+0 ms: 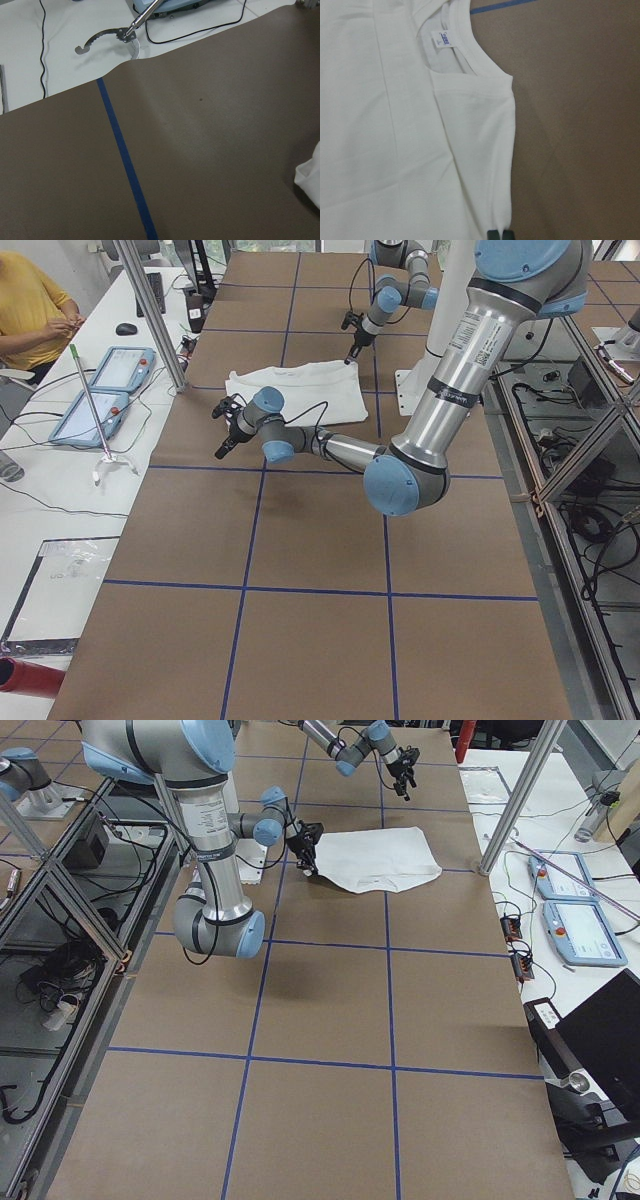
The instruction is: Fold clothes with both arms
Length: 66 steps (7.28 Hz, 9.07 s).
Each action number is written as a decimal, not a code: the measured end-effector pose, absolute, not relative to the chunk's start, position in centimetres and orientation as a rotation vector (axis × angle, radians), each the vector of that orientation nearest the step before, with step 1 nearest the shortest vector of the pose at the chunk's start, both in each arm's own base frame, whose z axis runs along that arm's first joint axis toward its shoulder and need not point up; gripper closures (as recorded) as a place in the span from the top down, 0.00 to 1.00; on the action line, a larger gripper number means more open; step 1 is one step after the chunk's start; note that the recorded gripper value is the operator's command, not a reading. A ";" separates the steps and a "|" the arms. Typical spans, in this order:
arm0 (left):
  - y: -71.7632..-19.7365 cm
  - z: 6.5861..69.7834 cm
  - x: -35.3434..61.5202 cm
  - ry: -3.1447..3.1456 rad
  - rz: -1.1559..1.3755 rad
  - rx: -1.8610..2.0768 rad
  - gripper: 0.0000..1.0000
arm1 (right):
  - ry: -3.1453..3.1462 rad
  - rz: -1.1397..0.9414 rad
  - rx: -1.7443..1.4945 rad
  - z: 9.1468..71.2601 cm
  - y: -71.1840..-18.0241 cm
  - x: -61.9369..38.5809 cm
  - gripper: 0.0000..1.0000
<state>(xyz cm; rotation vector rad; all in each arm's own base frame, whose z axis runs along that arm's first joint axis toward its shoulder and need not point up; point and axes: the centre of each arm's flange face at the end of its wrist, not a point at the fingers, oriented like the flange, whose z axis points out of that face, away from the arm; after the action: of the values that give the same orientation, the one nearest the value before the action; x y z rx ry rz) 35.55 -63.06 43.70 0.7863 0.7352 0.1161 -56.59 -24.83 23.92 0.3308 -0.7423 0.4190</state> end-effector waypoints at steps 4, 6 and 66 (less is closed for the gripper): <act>-63.0 43.7 35.5 0.736 0.116 0.787 1.00 | -0.742 0.419 0.347 22.7 -24.6 -56.2 1.00; -63.1 43.7 35.5 0.736 0.116 0.787 1.00 | -0.703 0.360 0.378 22.1 -27.9 -54.6 1.00; -23.5 30.4 54.4 0.988 -0.021 0.259 0.45 | -0.860 0.242 0.318 33.7 -31.5 -43.3 1.00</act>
<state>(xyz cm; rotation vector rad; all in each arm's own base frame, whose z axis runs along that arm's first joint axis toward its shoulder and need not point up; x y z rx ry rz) 54.44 -23.46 30.45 0.2594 0.9883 -0.0208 -43.26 -31.48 33.72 0.3177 -0.8599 0.2422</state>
